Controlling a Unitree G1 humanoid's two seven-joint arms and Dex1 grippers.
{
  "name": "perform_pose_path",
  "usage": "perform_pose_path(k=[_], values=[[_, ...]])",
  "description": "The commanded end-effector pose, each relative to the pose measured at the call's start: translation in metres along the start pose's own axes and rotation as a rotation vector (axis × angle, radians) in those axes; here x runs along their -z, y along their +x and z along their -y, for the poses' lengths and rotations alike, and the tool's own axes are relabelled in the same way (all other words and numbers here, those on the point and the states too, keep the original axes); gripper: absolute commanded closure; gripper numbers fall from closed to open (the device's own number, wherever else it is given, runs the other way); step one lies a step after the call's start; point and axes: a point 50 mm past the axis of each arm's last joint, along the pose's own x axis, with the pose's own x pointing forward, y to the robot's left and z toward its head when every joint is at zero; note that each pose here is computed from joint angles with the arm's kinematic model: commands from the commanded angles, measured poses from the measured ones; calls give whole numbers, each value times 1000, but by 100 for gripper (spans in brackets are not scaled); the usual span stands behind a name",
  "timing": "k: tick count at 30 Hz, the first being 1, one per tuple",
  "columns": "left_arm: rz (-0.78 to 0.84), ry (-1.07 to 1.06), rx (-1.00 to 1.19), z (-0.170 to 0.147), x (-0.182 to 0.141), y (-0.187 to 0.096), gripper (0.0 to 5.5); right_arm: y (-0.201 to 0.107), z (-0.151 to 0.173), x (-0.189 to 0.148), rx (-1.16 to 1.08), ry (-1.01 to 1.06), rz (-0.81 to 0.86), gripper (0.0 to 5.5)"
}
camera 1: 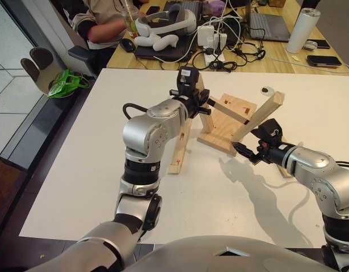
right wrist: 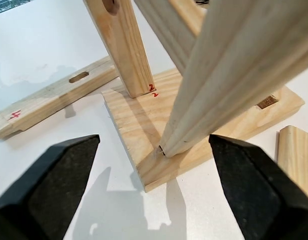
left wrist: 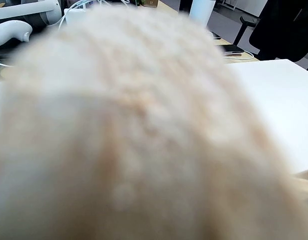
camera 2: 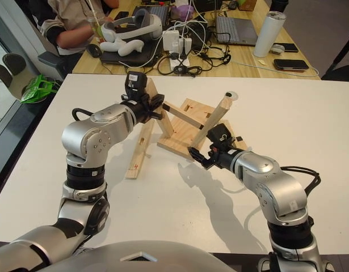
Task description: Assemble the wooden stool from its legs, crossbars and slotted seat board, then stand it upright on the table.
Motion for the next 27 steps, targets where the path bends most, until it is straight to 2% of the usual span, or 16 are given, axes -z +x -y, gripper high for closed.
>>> perform_pose_path(k=[1,5,12,15,17,21,27], values=[[-106,-45,-41,-4,19,5,447,-3,-23,-30,-192,-76,164,142],[-103,-59,-41,-4,18,6,447,-6,-28,-48,-239,-97,263,142],[-91,-52,-37,-4,15,7,447,-26,-18,-108,-279,-106,590,142],[-88,-42,-35,-5,15,7,447,-49,5,-146,-252,-107,770,142],[-87,-34,-32,-5,15,7,447,-70,33,-163,-198,-117,834,142],[-79,-20,-24,-8,12,6,447,-96,76,-146,-224,-83,700,142],[-72,-9,-33,-16,9,5,447,-102,92,-108,-338,-54,455,142]])
